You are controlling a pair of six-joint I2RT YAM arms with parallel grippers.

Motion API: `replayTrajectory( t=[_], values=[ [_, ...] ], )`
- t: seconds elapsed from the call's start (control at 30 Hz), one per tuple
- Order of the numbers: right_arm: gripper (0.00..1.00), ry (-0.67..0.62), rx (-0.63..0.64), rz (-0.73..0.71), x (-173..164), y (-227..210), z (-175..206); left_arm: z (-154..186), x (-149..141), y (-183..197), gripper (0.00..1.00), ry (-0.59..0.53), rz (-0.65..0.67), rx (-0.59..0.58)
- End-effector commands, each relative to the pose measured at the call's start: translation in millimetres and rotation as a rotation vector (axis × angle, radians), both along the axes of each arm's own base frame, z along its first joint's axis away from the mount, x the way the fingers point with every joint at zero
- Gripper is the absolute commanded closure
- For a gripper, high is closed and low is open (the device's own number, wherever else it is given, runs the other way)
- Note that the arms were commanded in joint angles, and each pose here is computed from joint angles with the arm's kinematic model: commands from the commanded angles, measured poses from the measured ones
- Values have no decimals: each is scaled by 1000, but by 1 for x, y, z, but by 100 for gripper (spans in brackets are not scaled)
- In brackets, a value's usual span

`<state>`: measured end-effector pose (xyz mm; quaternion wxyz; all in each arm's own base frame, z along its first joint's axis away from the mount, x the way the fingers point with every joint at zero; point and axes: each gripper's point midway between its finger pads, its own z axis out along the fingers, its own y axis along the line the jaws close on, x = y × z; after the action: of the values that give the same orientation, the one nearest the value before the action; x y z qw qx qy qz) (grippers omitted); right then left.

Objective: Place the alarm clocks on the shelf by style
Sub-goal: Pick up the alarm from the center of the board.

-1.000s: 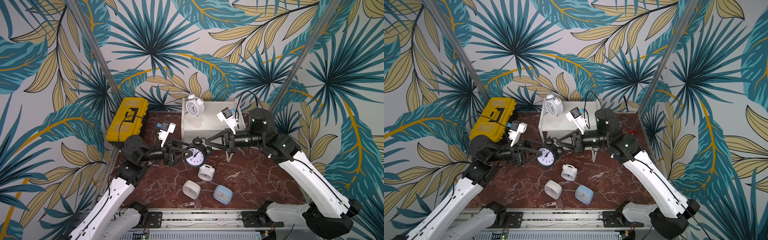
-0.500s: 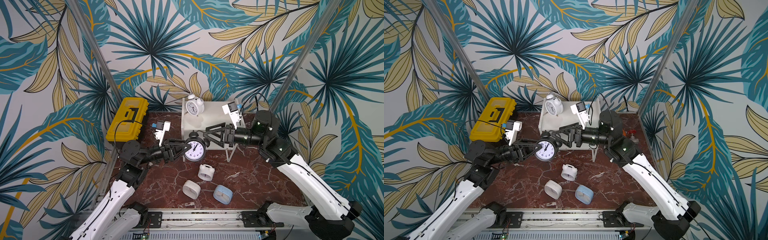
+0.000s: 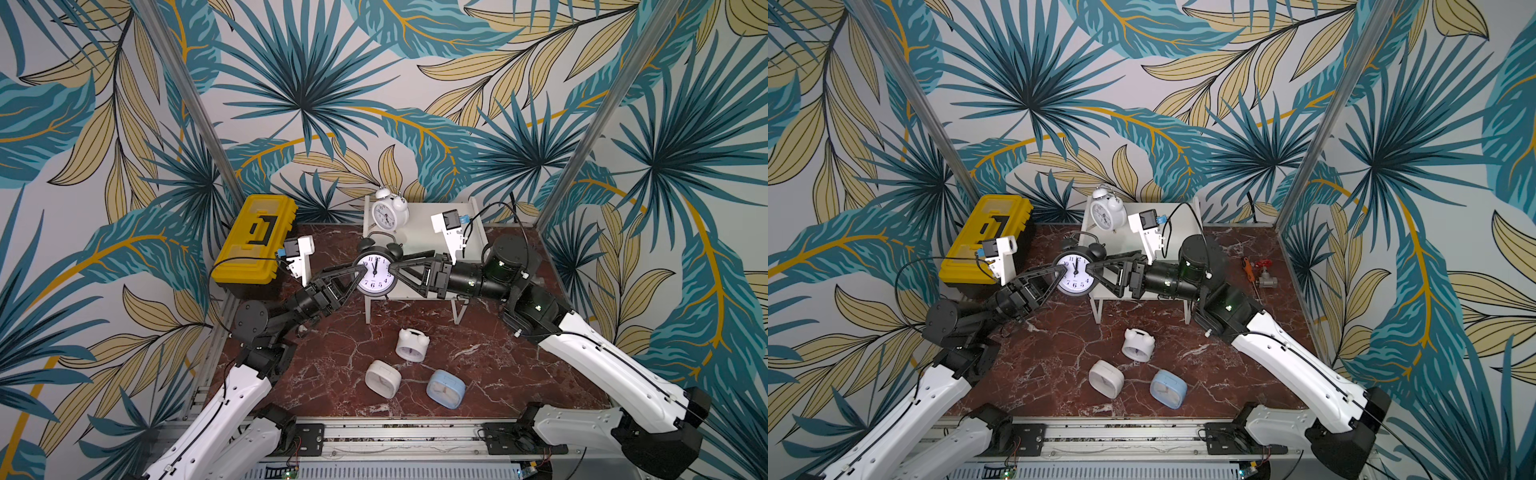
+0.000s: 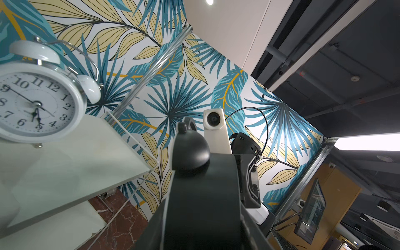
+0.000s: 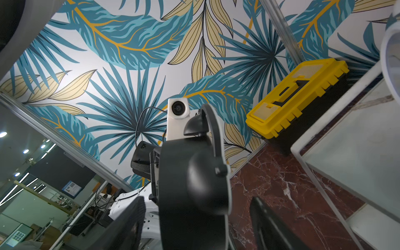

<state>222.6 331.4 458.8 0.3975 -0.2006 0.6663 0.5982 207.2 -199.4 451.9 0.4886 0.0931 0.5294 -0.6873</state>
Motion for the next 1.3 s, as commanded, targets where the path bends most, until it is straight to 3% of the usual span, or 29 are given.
replayTrajectory(
  t=[0.0, 0.07, 0.17, 0.27, 0.3, 0.33, 0.53, 0.63, 0.8, 1.07, 1.13, 1.23, 1.27],
  values=[
    [32, -3, -13, 5, 1, 5, 0, 9, -5, 6, 73, -45, 18, -38],
    [38, -7, -12, 12, 0, 7, -1, 7, -4, 5, 73, -40, 15, -30],
    [58, -28, -7, 42, -4, 8, 2, 4, -2, 3, 73, -31, 12, -18],
    [74, -58, -25, 86, -12, 10, 6, 2, -5, -1, 61, -34, -15, 11],
    [87, -78, -41, 96, -14, 9, 8, 1, -6, -4, 57, -36, -31, 26],
    [92, -86, -64, 102, -16, 9, 7, 2, -9, -6, 53, -44, -50, 43],
    [93, -107, -159, 205, -26, 6, 4, 7, -24, -17, 21, -85, -141, 134],
    [95, -113, -214, 254, -28, 3, -1, 12, -34, -20, 18, -124, -180, 180],
    [95, -125, -256, 248, -19, -7, -7, 23, -47, -17, 26, -181, -192, 224],
    [94, -128, -243, 261, -15, -10, -2, 23, -49, -17, 66, -192, -200, 230],
    [85, -127, -251, 258, -15, -12, -1, 22, -48, -16, 73, -194, -195, 232],
    [53, -119, -278, 265, -17, -16, -3, 24, -48, -15, 78, -204, -187, 235],
    [46, -120, -294, 277, -19, -19, -5, 24, -48, -16, 78, -206, -189, 239]
  ],
)
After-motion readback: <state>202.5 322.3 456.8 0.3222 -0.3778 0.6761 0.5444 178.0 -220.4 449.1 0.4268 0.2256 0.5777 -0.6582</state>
